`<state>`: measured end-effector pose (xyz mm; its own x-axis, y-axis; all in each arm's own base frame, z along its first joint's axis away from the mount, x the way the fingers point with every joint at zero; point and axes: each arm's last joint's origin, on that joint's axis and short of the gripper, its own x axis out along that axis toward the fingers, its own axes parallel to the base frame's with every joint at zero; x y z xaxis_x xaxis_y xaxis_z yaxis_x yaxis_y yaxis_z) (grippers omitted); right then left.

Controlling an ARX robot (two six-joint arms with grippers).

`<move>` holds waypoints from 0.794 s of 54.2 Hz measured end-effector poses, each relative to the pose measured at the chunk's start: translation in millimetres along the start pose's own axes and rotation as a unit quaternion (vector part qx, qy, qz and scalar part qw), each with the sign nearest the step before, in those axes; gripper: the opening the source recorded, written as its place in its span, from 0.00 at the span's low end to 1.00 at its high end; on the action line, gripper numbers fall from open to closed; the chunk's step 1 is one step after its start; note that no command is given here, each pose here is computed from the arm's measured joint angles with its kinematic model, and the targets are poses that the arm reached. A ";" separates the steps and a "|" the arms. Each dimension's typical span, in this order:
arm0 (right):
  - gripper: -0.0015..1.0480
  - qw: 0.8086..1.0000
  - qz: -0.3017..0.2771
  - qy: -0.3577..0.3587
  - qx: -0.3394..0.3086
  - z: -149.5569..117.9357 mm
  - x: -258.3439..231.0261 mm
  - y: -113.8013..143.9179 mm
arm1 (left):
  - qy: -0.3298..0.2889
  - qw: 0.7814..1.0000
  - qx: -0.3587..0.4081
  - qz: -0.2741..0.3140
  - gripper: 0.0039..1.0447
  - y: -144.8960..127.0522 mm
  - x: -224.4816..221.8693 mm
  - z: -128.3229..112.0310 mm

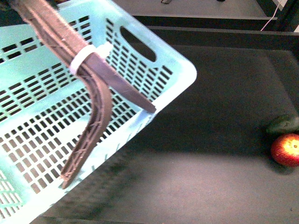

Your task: Pick apple with right arm and hold basket with left

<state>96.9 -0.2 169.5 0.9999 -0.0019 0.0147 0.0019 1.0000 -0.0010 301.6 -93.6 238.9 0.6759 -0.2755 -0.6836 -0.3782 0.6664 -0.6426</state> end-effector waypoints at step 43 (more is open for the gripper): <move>0.92 1.000 0.000 0.000 0.000 0.0 0.0 0.0 | 0.064 0.984 0.126 -0.111 0.16 -77.5 -24.2 -80.1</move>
<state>96.9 -0.2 169.5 0.9999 -0.0019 0.0147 0.0019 1.0000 -0.0010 263.9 -194.1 277.5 0.6323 -0.5083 -0.5847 -0.0509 0.7258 -0.6860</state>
